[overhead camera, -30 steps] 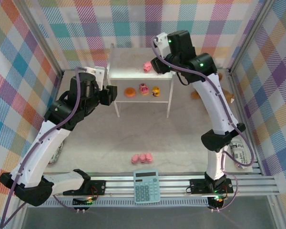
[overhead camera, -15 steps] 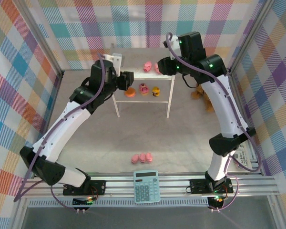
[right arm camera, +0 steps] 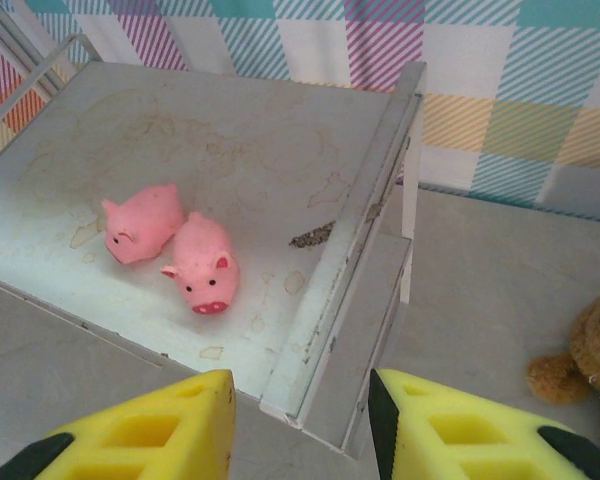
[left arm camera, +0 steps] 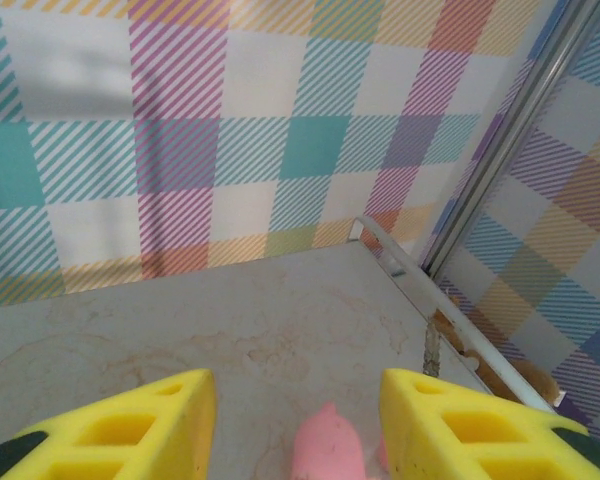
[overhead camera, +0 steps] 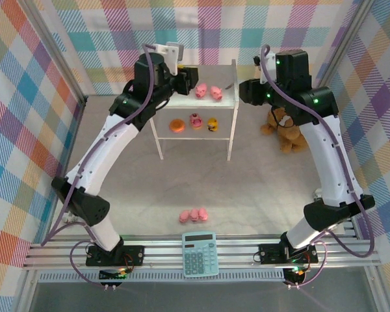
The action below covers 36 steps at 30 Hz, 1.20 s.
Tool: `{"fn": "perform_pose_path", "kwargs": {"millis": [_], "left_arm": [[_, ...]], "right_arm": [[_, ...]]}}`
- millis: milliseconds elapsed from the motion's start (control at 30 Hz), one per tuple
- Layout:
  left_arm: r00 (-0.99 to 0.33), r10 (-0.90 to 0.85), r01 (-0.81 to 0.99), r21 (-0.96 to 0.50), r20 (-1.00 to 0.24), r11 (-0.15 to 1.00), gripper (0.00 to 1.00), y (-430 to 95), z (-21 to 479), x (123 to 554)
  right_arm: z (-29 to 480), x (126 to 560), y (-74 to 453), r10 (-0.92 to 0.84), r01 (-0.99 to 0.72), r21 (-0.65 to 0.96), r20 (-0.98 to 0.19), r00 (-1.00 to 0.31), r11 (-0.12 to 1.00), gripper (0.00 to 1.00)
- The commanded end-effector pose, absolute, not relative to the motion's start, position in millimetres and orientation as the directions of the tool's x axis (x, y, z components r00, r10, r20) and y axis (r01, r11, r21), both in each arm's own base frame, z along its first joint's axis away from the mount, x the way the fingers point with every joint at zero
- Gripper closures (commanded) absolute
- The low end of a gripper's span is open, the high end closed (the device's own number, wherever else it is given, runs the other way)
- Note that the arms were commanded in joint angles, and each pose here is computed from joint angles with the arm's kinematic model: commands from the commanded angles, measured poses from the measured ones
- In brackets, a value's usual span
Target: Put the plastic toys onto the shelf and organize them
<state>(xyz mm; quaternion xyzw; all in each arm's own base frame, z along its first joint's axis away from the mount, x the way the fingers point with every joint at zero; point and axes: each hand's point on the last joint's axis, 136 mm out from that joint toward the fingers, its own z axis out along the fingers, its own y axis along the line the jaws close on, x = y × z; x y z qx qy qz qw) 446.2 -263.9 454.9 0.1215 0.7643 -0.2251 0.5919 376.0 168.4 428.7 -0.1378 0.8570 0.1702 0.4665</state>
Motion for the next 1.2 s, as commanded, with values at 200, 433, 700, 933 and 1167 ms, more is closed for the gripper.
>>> {"fn": "perform_pose_path", "kwargs": {"millis": [200,433,700,933,1167], "left_arm": [[-0.342,0.023,0.417,-0.130,-0.939,0.899,0.54,-267,422,474],[-0.358,0.067,0.389,-0.084,-0.931,0.917,0.54,-264,411,481],[-0.372,0.099,0.381,-0.054,-0.923,0.923,0.54,-260,410,476],[-0.400,0.134,0.376,-0.029,-0.907,0.926,0.54,-261,399,475],[-0.412,0.151,0.386,-0.022,-0.898,0.922,0.54,-266,395,474]], "right_arm": [[448,365,158,-0.026,-0.400,0.190,-0.880,-0.475,0.897,0.59],[452,363,158,-0.024,-0.406,0.188,-0.886,-0.463,0.894,0.59],[453,362,158,-0.023,-0.411,0.189,-0.888,-0.459,0.892,0.59],[456,358,157,-0.021,-0.418,0.190,-0.892,-0.451,0.888,0.59],[460,354,156,-0.020,-0.419,0.186,-0.897,-0.441,0.889,0.58]]}}
